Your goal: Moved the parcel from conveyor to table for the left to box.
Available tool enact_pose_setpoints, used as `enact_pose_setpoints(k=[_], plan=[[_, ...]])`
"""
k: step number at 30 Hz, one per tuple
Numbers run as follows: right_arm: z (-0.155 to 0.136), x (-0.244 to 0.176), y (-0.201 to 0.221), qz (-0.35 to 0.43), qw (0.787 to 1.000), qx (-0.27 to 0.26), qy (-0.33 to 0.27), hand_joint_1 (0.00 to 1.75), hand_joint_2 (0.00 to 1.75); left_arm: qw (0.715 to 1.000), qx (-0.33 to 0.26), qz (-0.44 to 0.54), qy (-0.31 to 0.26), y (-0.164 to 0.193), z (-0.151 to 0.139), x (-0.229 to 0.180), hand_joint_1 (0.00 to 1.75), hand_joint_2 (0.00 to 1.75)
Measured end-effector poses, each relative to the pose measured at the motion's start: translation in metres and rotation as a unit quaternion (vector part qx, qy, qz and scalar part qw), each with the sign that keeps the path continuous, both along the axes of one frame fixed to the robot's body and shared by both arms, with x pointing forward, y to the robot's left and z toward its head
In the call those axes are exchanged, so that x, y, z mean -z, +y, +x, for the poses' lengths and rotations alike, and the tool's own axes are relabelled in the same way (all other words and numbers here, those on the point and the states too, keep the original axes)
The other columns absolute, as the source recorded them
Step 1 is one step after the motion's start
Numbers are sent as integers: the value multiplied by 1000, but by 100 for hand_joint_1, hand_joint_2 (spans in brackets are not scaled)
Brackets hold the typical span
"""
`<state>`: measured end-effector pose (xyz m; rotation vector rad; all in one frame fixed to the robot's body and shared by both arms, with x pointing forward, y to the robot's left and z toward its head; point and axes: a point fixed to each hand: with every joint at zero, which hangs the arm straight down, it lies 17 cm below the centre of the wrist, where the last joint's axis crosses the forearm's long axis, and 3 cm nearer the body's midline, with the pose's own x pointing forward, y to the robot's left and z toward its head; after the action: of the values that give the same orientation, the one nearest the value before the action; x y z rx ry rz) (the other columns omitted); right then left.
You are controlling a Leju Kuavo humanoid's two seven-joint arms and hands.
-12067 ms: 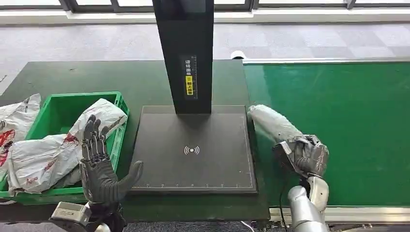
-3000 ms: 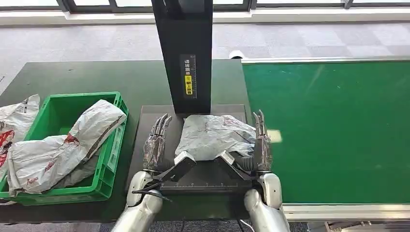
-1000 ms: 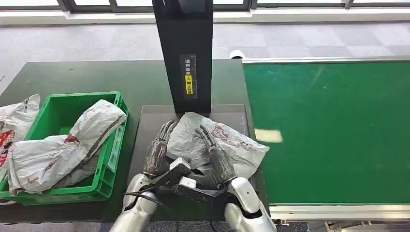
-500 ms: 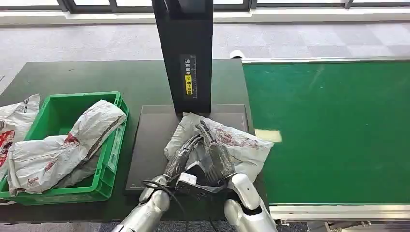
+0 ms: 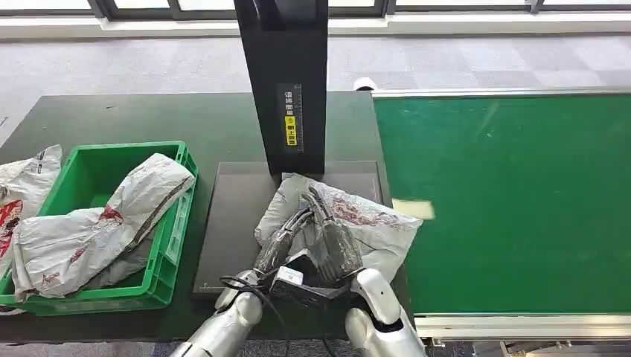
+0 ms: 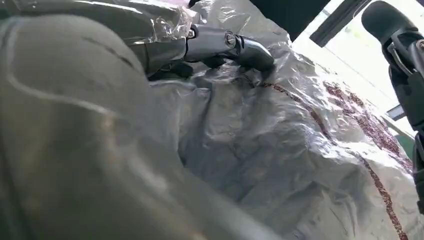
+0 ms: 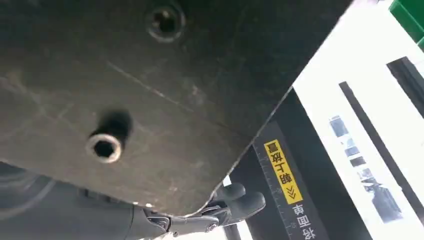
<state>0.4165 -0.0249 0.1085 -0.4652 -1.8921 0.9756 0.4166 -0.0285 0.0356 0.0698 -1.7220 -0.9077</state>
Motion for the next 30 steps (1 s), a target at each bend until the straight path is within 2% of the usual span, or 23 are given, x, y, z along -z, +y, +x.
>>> enact_pose_setpoints(k=[7, 8, 9, 14, 21, 30], plan=[[0, 4, -6, -4, 1000, 4, 3, 0, 175, 999, 17, 36, 28, -10, -5, 14, 0, 175], [-1, 5, -7, -4, 1000, 5, 4, 0, 175, 998, 20, 40, 31, -12, -6, 15, 169, 175], [-1, 6, -8, -4, 1000, 5, 5, 0, 175, 998, 23, 45, 34, -13, -6, 17, 175, 175], [-3, 10, -12, -5, 1000, 7, 10, 0, 175, 995, 45, 77, 40, -21, -11, 23, 175, 175], [-3, 10, -23, -2, 1000, 18, 11, 0, 175, 993, 47, 110, 15, -24, -6, 19, 175, 175], [-9, 14, -32, -1, 1000, 28, 14, 0, 175, 987, -3, 156, -46, -10, 10, 7, 175, 175]])
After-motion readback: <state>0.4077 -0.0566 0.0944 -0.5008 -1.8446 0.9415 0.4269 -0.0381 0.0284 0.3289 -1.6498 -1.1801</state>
